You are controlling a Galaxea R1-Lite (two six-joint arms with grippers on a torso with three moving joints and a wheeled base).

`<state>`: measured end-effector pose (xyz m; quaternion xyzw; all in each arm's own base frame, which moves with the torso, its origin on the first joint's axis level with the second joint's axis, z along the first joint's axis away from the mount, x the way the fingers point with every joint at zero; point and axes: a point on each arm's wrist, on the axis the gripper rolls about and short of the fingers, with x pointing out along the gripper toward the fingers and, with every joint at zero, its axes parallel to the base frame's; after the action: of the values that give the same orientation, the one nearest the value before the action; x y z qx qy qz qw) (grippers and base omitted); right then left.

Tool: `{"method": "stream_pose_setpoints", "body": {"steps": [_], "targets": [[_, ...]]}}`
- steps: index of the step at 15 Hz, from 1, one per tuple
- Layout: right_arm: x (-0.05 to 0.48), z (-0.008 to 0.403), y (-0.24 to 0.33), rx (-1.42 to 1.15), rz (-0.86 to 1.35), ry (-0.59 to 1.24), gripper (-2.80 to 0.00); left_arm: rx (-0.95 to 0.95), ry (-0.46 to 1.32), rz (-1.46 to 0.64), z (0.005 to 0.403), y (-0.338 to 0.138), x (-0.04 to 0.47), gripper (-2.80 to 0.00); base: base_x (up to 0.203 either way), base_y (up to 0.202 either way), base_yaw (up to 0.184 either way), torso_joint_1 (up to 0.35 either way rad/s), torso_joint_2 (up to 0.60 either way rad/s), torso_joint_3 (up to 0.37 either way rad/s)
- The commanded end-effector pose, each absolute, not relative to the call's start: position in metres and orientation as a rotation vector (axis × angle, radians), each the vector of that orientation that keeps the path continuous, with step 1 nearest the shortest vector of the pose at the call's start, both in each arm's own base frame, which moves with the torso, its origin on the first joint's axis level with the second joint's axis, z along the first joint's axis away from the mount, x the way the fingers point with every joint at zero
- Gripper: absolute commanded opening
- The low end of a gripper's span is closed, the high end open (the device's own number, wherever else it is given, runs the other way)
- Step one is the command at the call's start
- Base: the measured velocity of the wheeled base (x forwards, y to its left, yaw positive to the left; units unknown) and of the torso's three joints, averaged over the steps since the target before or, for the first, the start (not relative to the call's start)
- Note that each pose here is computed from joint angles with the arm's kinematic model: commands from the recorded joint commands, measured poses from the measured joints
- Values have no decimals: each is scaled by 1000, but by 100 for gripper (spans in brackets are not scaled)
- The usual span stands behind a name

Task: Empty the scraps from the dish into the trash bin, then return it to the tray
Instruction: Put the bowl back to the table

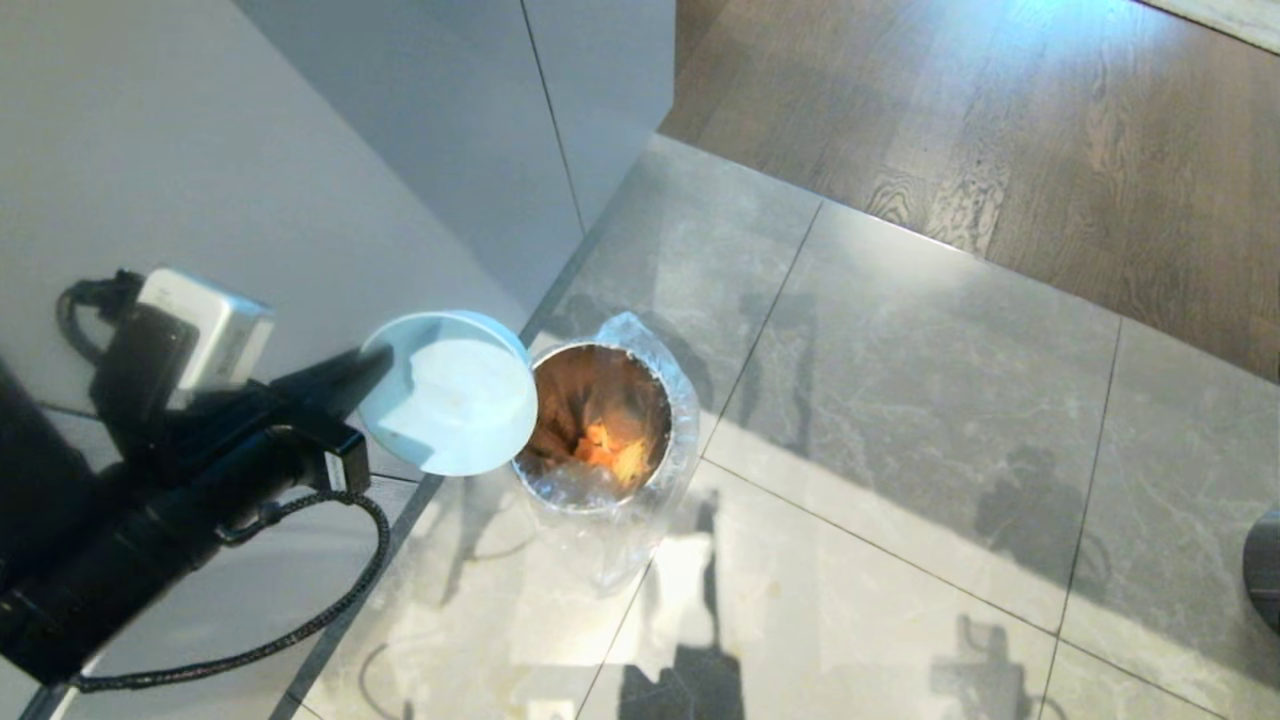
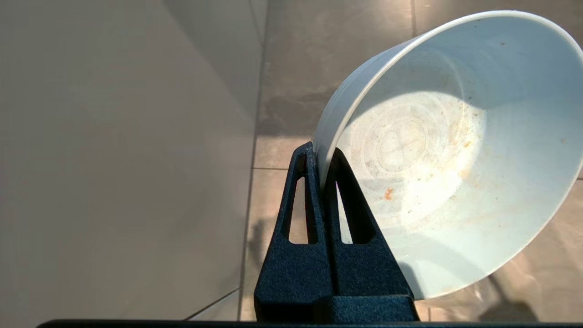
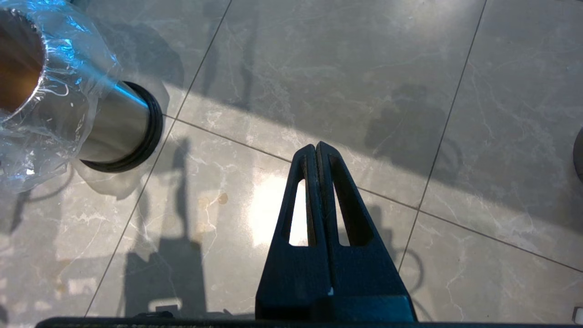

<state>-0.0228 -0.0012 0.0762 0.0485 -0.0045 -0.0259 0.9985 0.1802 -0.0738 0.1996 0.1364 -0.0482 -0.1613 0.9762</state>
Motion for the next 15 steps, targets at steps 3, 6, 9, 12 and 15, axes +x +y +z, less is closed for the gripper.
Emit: {"method": "stream_pose_setpoints", "body": {"steps": [3,6,9,12,15], "targets": [[-23,76,-1,97,-52,-9,-280,263,-172,-368,216,-65,156,-280,0,0,0,0,0,0],[-23,76,-1,97,-52,-10,-280,251,-247,-419,227,-61,133,-280,0,0,0,0,0,0],[-23,76,-1,98,-52,-9,-280,244,-297,-445,234,-52,110,-280,0,0,0,0,0,0],[-23,76,-1,97,-52,-10,-280,243,-316,-471,236,-42,88,-280,0,0,0,0,0,0],[-23,76,-1,97,-52,-9,-280,244,-327,-499,236,-34,68,-280,0,0,0,0,0,0]]}}
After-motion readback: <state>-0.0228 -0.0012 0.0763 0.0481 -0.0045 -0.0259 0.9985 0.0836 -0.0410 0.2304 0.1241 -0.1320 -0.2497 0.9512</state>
